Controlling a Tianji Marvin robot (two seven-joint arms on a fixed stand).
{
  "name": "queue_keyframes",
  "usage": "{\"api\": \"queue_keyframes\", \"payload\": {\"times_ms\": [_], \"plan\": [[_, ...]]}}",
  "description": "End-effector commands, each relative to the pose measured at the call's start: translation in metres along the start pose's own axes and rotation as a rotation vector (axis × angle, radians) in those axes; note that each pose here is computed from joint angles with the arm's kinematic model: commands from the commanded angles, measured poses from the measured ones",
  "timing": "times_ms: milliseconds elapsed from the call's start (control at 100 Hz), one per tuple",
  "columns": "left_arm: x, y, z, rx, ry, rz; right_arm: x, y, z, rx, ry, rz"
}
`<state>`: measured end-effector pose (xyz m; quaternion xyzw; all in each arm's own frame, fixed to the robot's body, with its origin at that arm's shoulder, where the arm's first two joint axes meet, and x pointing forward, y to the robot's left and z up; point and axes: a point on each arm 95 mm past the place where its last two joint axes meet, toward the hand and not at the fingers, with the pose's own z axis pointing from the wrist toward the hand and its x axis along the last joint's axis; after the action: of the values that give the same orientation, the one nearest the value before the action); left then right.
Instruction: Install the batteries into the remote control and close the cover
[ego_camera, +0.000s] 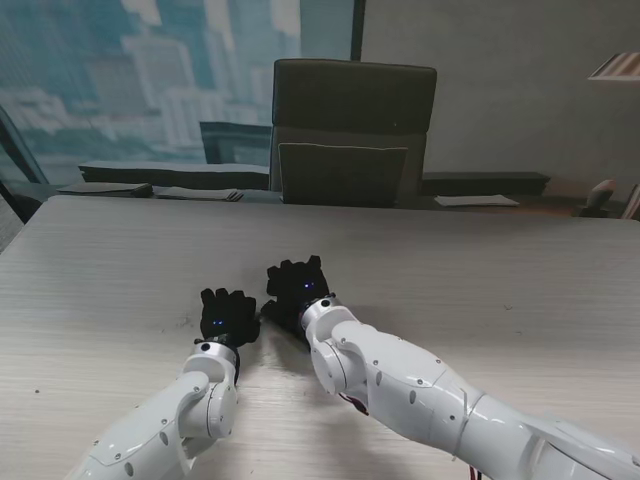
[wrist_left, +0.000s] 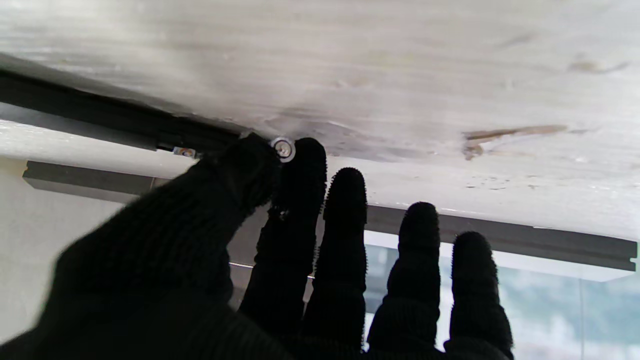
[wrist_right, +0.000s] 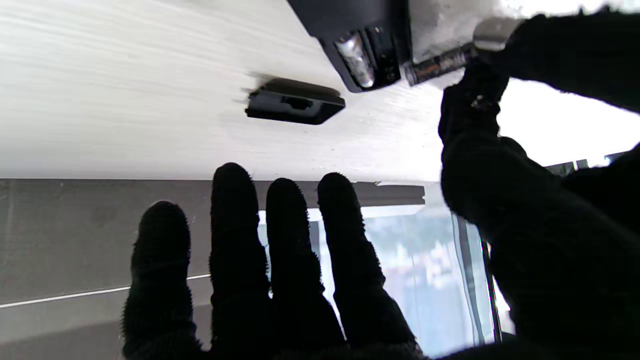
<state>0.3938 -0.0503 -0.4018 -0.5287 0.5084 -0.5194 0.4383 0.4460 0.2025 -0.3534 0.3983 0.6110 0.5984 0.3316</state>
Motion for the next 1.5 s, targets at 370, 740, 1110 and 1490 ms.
{"api": "queue_keyframes", "payload": {"times_ms": [370,740,1110,1490], "plan": [[0.002,-0.001,-0.002,-0.013,0.011,0.000,-0.012,-0.031,-0.029,0.130,-0.034,-0.099],[0.003,-0.002,-0.002,-0.014,0.013,0.003,-0.013,-0.045,-0.034,0.184,-0.028,-0.127],[0.001,-0.005,-0.001,-0.020,0.025,0.022,-0.015,-0.050,-0.037,0.212,-0.009,-0.122],[-0.010,-0.017,0.009,-0.024,0.153,0.118,-0.023,-0.049,-0.033,0.228,0.027,-0.112]]}}
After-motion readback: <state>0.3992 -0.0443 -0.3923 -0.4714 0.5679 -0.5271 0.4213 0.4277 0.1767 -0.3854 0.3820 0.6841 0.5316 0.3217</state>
